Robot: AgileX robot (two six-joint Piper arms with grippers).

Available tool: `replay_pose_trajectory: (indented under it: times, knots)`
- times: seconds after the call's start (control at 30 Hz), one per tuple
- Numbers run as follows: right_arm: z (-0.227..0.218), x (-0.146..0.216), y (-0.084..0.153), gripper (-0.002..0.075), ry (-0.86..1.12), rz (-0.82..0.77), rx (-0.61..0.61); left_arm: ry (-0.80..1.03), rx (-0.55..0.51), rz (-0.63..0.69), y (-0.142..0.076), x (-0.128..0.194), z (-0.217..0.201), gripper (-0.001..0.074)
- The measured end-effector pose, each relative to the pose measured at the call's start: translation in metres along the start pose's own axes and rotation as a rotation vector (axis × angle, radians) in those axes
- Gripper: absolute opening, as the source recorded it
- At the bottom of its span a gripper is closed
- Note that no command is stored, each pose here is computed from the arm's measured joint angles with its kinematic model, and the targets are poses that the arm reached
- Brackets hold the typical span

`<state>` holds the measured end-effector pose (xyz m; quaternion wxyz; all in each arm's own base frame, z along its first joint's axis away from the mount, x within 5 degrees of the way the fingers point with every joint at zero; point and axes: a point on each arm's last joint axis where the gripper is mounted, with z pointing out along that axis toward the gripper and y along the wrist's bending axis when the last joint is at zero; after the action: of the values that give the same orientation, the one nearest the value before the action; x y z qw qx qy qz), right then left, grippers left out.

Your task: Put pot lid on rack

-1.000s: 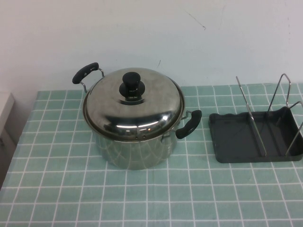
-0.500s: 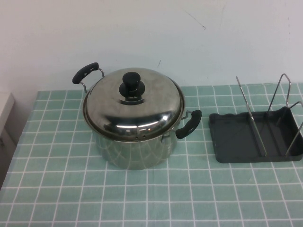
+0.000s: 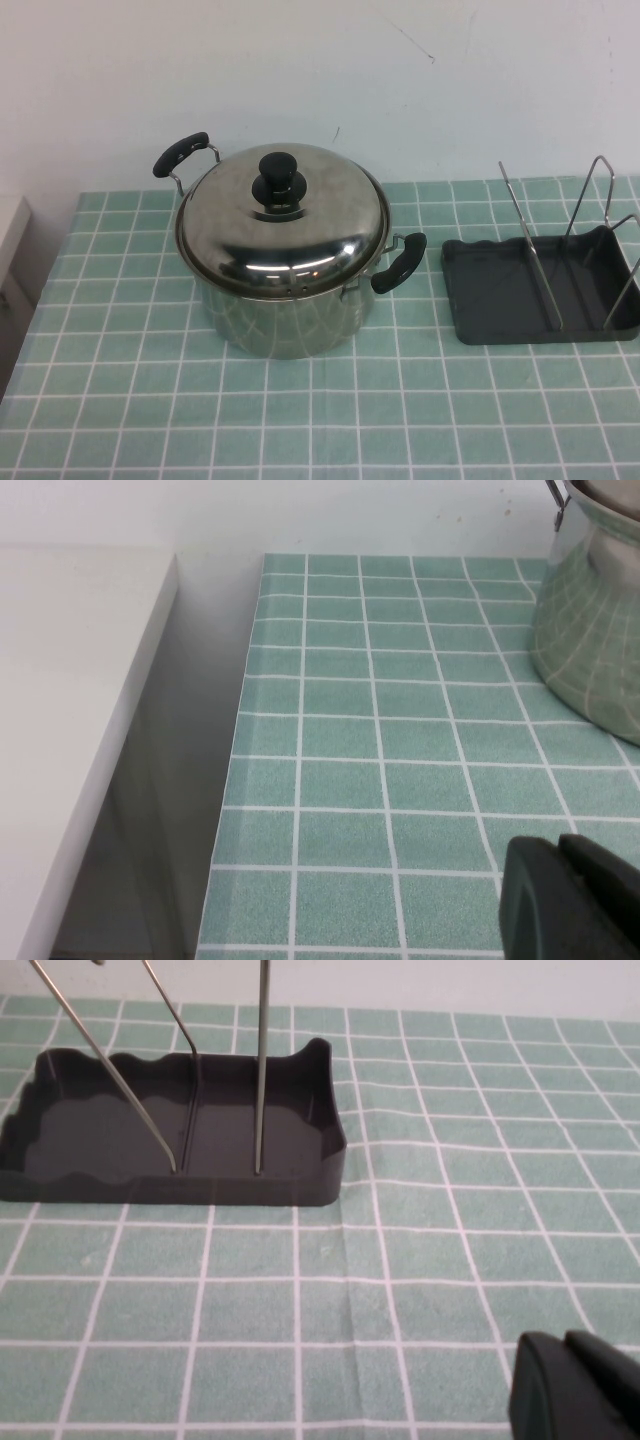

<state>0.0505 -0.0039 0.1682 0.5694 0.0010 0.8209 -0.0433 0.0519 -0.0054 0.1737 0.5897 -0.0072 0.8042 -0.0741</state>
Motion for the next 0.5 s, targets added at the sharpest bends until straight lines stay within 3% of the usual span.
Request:
replay_pose_trajectory:
  times: [0.5]
  knots:
    - [0.0000,0.0000,0.0003,-0.0003,-0.001,-0.119,-0.006,0.000,0.000,0.000,0.0000,0.0000,0.0000,-0.0002]
